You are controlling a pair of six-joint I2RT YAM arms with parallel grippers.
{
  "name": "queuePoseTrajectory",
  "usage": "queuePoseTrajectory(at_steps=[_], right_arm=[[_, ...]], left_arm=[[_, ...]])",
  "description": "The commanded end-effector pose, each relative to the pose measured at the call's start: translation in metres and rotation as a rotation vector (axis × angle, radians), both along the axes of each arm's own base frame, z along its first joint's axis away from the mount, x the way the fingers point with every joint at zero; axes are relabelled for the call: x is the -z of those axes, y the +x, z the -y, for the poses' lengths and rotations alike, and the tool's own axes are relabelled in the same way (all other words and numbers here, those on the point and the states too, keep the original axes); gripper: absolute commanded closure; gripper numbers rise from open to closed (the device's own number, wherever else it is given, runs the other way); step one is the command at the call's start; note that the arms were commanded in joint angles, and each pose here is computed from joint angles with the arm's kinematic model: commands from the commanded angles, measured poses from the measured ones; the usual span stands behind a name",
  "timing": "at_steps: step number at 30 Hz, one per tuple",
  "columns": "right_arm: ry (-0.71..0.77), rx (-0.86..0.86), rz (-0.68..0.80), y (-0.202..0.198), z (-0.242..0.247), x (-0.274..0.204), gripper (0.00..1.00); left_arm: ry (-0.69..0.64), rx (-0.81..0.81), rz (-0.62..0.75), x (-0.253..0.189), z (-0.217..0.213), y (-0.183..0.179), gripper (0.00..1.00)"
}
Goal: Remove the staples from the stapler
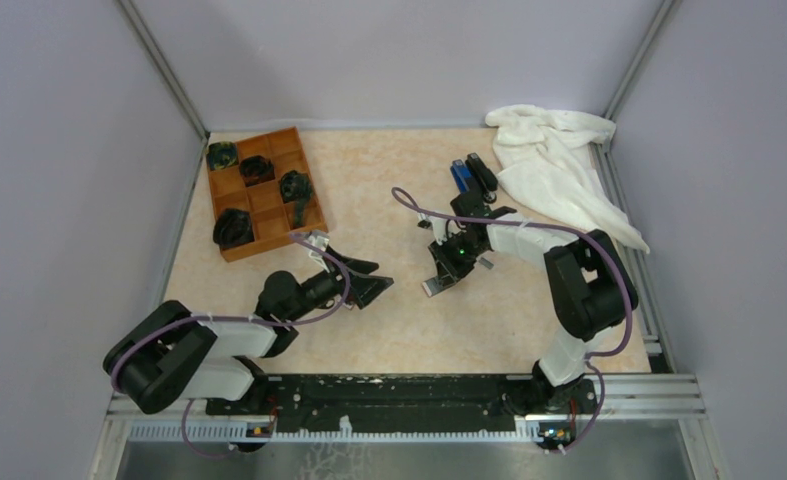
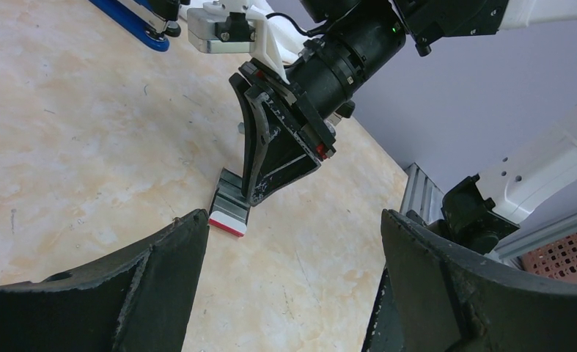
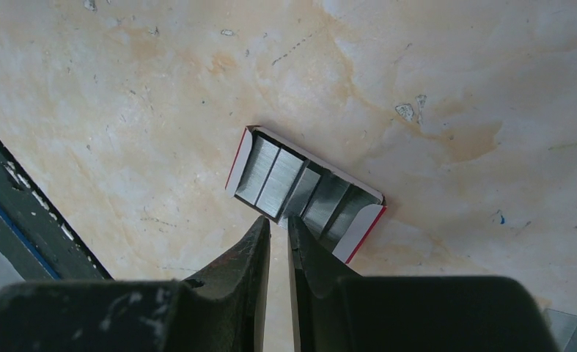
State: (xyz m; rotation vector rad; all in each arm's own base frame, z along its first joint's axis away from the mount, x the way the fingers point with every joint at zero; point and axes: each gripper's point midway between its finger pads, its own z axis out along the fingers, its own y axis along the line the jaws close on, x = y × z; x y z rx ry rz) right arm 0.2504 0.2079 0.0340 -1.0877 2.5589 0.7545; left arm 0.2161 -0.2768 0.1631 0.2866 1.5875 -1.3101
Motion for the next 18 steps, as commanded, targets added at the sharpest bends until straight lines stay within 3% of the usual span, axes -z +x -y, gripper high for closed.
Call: queuePoseTrajectory(at_steps=[1, 11, 18], right_arm=[[0.054, -0.005, 0.039, 0.014, -0.013, -0.014, 0.84], [0.046, -0.013, 0.049, 0.013, -0.015, -0.013, 0.84], [0.130, -0.054, 0.016, 0.004, -0.027, -0.024, 0.84]], left_arm=[[-0.038, 0.022, 0.027, -0.010, 0.003, -0.005, 0.08], [-0.037, 0.022, 0.024, -0.008, 0.002, -0.005, 0.08], [-0.040, 0.022, 0.023, -0.008, 0.002, -0.006, 0.08]])
